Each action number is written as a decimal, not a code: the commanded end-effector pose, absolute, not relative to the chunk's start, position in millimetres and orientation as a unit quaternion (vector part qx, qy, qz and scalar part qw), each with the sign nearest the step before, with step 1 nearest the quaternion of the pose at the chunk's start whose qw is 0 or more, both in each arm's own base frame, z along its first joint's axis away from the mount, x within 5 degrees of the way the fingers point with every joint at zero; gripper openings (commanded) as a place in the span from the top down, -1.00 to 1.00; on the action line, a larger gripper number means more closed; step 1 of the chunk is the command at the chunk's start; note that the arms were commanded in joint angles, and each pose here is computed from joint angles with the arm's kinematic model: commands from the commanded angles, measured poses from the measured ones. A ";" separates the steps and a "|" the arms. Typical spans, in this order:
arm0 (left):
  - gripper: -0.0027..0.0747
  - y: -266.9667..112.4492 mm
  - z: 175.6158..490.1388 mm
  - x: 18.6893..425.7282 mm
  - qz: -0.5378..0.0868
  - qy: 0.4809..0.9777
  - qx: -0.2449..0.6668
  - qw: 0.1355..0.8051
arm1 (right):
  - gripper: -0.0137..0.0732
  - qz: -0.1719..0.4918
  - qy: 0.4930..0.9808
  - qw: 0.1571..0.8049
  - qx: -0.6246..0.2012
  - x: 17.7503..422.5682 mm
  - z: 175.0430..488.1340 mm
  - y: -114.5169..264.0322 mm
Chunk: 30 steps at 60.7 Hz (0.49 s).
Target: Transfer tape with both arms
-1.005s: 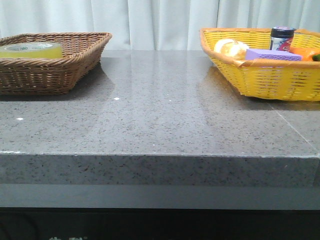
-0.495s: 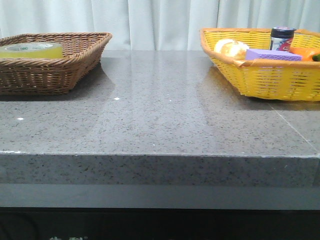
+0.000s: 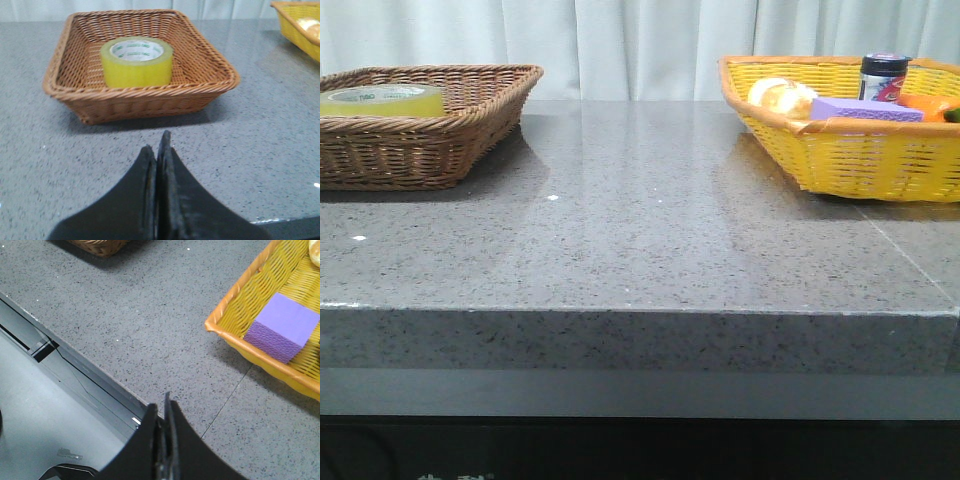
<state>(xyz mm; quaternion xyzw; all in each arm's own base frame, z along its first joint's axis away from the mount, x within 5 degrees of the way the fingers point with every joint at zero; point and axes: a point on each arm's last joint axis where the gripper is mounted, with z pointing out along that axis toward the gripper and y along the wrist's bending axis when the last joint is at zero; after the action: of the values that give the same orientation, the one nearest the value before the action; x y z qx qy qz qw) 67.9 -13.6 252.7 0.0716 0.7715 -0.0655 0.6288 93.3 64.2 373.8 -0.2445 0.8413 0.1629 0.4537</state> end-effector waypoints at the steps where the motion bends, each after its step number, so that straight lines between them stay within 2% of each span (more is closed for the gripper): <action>1: 0.98 -11.0 255.4 61.9 -0.087 0.712 0.034 0.696 | 0.84 0.171 0.821 0.490 -0.239 94.2 386.0 64.0; 9: 0.98 -6.6 233.0 55.4 -0.073 0.679 0.011 0.730 | 0.84 0.171 0.821 0.490 -0.239 94.2 386.0 64.0; 18: 0.98 -4.5 212.4 54.1 -0.068 0.665 -0.005 0.744 | 0.84 0.171 0.821 0.490 -0.239 94.2 386.0 64.0; 30: 0.98 -4.3 215.1 53.7 -0.050 0.653 0.009 0.755 | 0.84 0.171 0.821 0.490 -0.239 94.1 385.9 64.0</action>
<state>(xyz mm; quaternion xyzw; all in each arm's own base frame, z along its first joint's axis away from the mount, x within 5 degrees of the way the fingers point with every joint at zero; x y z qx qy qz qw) 56.0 -5.4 206.9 0.0060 0.6972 -0.0607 0.7143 93.3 64.2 373.8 -0.2445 0.8413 0.1629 0.4537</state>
